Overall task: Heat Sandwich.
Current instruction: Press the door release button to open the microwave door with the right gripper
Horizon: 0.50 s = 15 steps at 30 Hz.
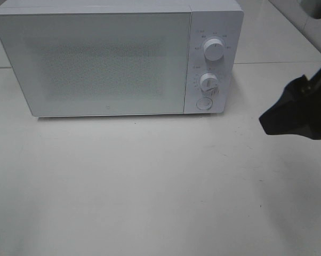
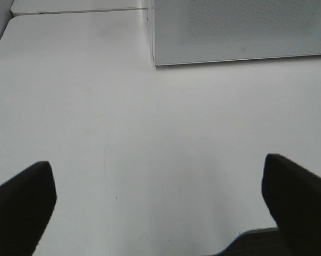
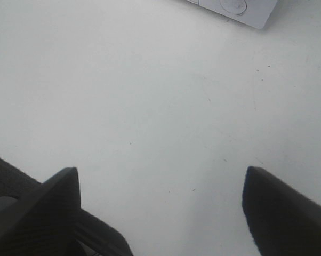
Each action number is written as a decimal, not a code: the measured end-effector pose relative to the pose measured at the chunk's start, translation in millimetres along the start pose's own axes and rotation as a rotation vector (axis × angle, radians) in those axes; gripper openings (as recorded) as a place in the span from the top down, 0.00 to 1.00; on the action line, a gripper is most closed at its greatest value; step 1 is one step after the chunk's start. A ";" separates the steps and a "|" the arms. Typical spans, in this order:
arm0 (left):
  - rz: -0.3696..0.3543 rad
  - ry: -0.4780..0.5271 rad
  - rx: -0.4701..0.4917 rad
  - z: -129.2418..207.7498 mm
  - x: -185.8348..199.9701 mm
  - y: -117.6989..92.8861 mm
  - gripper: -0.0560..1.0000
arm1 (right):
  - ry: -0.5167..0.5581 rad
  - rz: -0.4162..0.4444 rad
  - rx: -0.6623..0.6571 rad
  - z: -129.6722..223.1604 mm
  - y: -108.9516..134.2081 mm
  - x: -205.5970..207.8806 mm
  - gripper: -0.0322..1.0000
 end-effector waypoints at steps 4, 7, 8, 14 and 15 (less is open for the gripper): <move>0.000 0.000 0.000 0.0 0.0 0.0 0.02 | -0.025 0.001 0.013 11.8 4.9 26.9 0.23; 0.000 0.000 0.000 0.0 0.0 0.0 0.02 | -0.041 0.003 0.020 21.2 8.0 43.5 0.23; 0.000 0.000 0.000 0.0 0.0 0.0 0.02 | -0.046 0.006 0.023 23.7 8.6 47.8 0.23; 0.000 0.000 0.000 0.0 0.0 0.0 0.02 | -0.149 0.073 0.057 42.2 6.5 81.5 0.23; 0.000 0.000 0.000 0.0 0.0 0.0 0.02 | -0.149 0.073 0.057 42.2 6.5 81.5 0.23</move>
Point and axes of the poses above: a point on each arm's last joint axis where the gripper is mounted, x pointing back along that axis away from the gripper, y along the wrist's bending axis when the last joint is at zero, z = x × y, the point moved 9 cm from there along -x, pointing out along that axis toward the gripper, and after that the axes turned 12 degrees about x, right-handed, at the moved point
